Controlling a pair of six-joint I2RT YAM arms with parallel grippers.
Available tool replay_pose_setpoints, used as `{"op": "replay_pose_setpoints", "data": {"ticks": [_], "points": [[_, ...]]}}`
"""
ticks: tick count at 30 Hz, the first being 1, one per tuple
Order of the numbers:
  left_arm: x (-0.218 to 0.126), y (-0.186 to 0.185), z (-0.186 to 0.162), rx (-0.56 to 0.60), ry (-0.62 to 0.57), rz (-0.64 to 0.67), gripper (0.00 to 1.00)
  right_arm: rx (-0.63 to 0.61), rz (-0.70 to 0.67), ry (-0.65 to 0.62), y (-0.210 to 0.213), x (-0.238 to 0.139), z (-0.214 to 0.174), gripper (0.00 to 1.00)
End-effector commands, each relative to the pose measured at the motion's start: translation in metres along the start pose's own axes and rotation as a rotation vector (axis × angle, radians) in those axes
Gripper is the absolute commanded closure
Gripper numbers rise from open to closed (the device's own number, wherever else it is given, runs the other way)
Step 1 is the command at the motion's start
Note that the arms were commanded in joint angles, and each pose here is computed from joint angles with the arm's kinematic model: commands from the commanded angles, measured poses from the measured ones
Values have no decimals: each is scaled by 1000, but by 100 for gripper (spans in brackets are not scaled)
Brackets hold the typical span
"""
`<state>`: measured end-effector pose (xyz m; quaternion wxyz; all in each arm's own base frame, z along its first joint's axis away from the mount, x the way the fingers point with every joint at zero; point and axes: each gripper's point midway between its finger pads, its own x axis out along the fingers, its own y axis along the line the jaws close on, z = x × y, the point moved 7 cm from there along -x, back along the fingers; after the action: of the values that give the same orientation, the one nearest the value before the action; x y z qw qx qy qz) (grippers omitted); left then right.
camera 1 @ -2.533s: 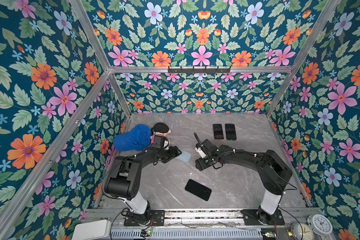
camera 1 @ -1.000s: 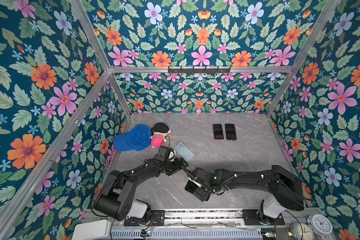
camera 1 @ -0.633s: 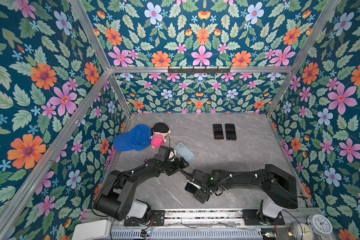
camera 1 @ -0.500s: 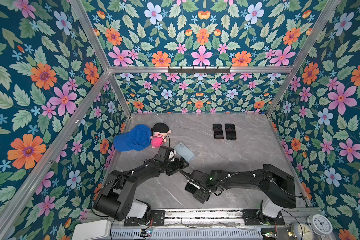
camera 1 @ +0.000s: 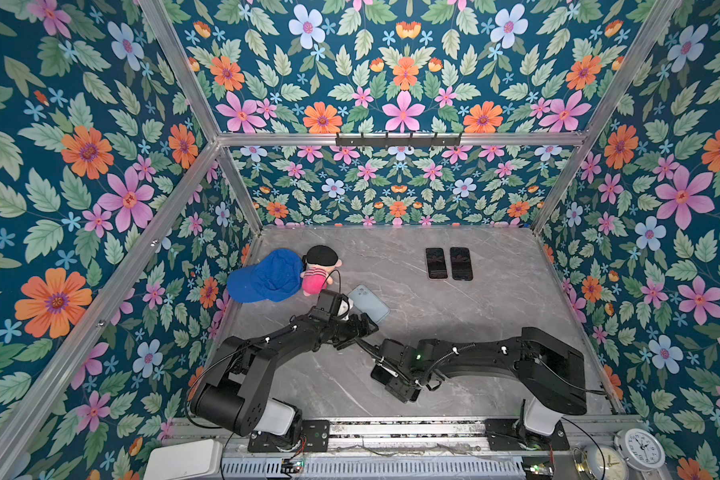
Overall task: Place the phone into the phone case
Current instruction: 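Grasp the black phone with the right gripper and lift it, then bring the black phone to the left gripper and grasp its edge with the left gripper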
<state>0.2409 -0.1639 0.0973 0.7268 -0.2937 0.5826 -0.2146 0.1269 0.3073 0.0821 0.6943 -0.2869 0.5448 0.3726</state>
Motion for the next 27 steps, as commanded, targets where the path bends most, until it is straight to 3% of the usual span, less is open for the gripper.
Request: {"op": "replay_pose_setpoints", "data": {"ticks": [1, 20, 27], "points": [[2, 3, -1, -4, 20, 21, 7, 10, -22, 40, -3, 3, -6, 29], [2, 3, -7, 41, 95, 34, 16, 119, -60, -100, -21, -10, -3, 39], [5, -9, -11, 63, 136, -68, 20, 175, -54, -165, -36, -18, -3, 40]]}}
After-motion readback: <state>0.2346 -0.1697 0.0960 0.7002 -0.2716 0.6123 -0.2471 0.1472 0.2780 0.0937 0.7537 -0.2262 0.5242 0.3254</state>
